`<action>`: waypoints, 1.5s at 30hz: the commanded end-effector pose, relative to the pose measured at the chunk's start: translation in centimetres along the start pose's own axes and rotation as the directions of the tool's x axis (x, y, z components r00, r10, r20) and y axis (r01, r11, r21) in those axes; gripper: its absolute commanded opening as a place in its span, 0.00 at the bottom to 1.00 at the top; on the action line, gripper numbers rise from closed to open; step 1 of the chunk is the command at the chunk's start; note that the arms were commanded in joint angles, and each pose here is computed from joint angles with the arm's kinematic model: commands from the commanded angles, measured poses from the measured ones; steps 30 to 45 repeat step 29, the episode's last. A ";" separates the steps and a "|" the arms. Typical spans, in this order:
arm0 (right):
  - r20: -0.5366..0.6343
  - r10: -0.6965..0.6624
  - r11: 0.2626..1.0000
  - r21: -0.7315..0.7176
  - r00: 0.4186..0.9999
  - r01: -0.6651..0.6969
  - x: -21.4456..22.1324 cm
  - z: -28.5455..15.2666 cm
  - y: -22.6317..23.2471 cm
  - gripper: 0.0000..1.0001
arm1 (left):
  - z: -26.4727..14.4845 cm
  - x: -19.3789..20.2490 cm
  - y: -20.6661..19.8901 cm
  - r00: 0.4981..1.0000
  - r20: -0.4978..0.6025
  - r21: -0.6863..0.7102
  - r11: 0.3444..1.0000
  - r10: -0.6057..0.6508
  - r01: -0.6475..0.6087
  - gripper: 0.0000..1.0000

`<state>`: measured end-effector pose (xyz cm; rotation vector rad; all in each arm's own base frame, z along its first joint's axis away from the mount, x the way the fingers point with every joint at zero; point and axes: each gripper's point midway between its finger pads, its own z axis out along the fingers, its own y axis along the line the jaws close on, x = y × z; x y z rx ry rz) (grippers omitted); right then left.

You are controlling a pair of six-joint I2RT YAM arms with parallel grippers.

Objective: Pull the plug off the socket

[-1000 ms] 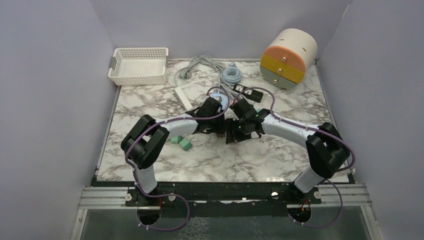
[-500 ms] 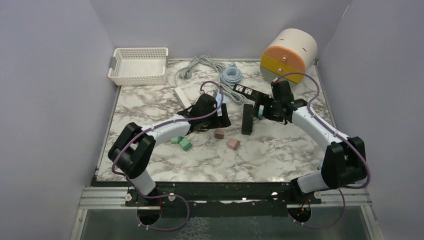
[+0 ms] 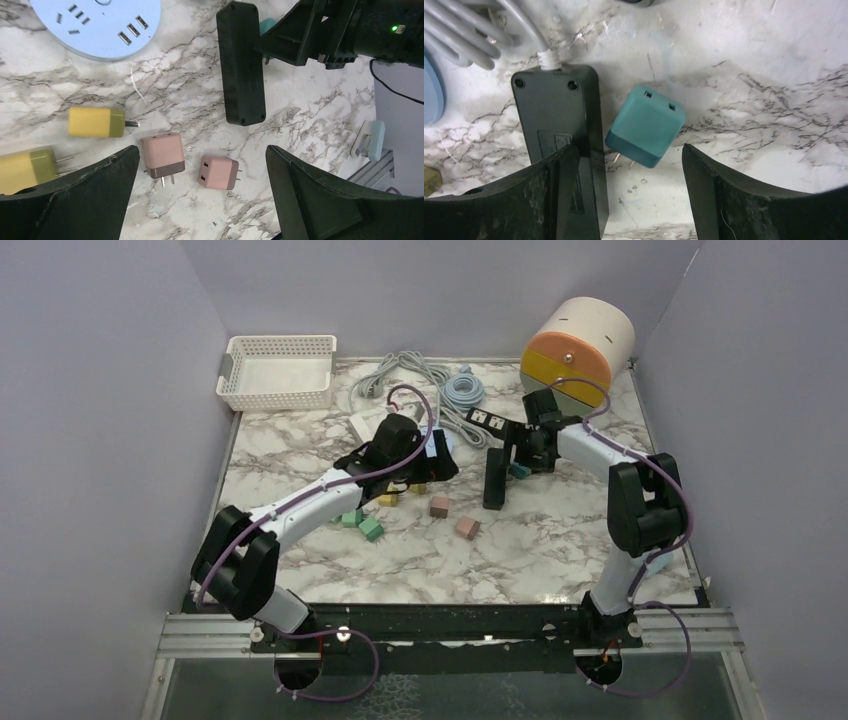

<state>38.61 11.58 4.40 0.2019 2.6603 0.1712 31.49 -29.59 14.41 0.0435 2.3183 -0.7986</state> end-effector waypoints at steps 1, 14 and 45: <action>0.005 -0.011 0.993 0.119 1.000 0.010 -0.6 1.2 -2.6 0.79 | -2.4 -3.2 1.6 0.995 0.097 -0.034 0.999 0.026 -0.023 0.99; 0.546 -0.020 0.947 -0.257 0.838 0.190 -6.4 -10.2 2.4 0.94 | -8.5 -10.7 13.1 0.912 0.364 -0.326 0.943 0.189 -0.066 0.99; 0.710 0.088 0.977 -0.197 0.698 0.077 -9.3 -16.9 0.1 1.00 | -15.6 -16.3 15.3 0.762 0.545 -0.427 0.898 0.350 -0.107 0.99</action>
